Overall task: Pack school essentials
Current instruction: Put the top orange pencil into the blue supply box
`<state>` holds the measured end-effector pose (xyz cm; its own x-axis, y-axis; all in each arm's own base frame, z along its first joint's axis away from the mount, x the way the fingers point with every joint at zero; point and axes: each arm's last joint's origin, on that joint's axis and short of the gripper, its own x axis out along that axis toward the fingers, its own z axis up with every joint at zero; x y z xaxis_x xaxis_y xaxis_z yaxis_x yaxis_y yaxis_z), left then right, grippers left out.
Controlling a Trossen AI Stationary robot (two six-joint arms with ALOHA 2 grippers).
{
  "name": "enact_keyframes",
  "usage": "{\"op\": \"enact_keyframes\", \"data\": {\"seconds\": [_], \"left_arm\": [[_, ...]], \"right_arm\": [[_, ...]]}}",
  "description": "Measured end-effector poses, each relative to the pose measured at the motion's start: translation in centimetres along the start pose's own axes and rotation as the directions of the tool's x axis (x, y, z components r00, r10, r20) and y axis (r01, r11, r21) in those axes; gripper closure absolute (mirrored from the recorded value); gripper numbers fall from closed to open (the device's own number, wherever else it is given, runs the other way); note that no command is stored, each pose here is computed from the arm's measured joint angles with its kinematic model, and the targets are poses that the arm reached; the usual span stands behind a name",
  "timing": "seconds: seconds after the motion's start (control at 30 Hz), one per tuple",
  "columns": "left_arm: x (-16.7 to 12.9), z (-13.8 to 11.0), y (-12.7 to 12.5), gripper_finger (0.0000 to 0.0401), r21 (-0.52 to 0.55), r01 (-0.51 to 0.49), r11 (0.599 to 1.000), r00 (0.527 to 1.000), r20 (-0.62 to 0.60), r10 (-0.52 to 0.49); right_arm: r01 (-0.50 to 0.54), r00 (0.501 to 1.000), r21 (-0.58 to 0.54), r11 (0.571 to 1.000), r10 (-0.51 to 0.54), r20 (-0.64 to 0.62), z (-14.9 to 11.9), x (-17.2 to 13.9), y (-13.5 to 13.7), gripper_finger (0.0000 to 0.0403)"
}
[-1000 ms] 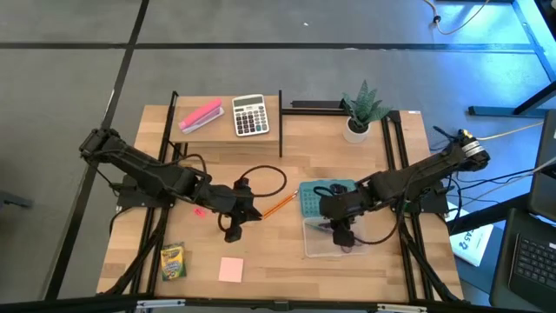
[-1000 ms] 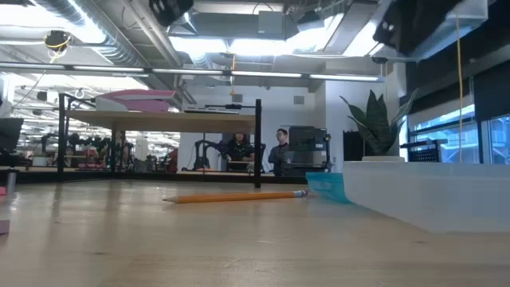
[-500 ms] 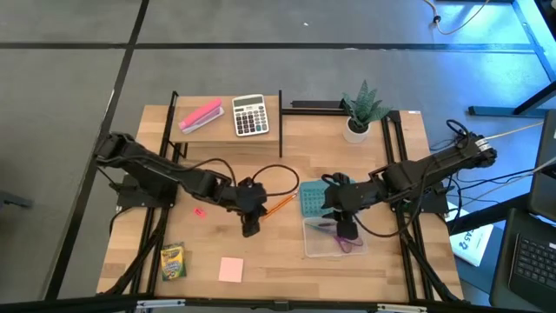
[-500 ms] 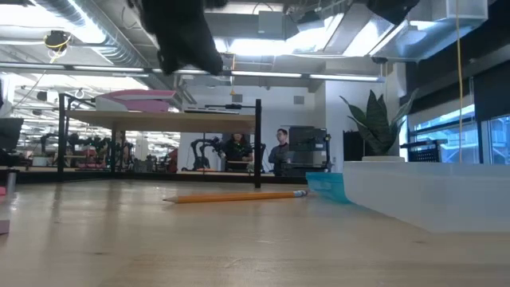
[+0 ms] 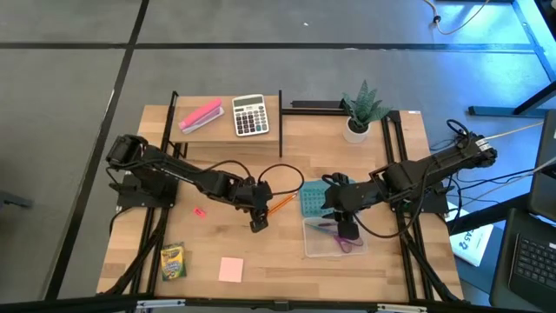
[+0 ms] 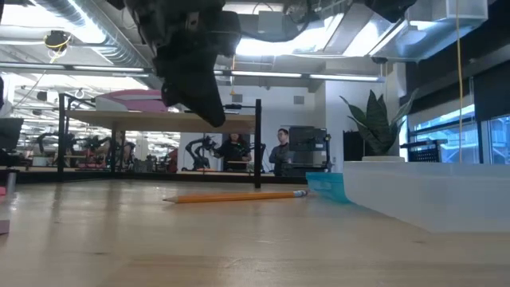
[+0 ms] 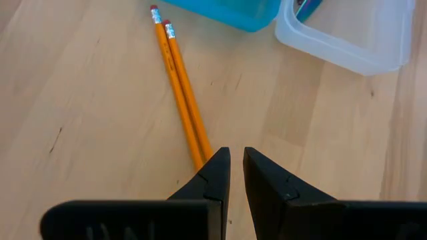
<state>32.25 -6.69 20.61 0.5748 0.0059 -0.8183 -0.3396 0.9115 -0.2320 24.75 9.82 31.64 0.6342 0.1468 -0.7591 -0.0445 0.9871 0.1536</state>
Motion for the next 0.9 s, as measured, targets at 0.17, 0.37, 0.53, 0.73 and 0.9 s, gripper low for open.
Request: {"op": "enact_keyframes", "data": {"seconds": [0.17,0.37,0.53,0.73,0.9], "left_arm": [[0.00,-0.01,-0.01,0.0364,0.000,0.000,1.000,1.000,-0.001,0.000],[0.00,-0.01,-0.01,0.0364,0.005,0.000,1.000,1.000,-0.001,0.000],[-0.01,-0.09,-0.07,0.0364,-0.012,0.000,1.000,1.000,-0.004,0.000],[-0.06,-0.25,-0.42,0.0355,0.008,0.010,1.000,1.000,-0.001,-0.010],[-0.06,-0.28,-0.38,0.0306,0.066,0.007,0.998,1.000,-0.005,-0.007]], "right_arm": [[0.000,1.000,0.000,1.000,0.000,0.000,0.00,0.00,0.00,0.0274],[0.000,1.000,0.000,1.000,0.000,0.000,0.00,0.01,0.00,0.0274],[0.000,1.000,0.000,1.000,0.000,0.000,0.00,0.01,0.00,0.0274],[0.000,1.000,0.001,1.000,0.000,0.000,0.00,0.01,0.00,0.0274],[-0.001,1.000,0.001,1.000,0.001,-0.001,0.00,0.01,0.00,0.0274]]}}
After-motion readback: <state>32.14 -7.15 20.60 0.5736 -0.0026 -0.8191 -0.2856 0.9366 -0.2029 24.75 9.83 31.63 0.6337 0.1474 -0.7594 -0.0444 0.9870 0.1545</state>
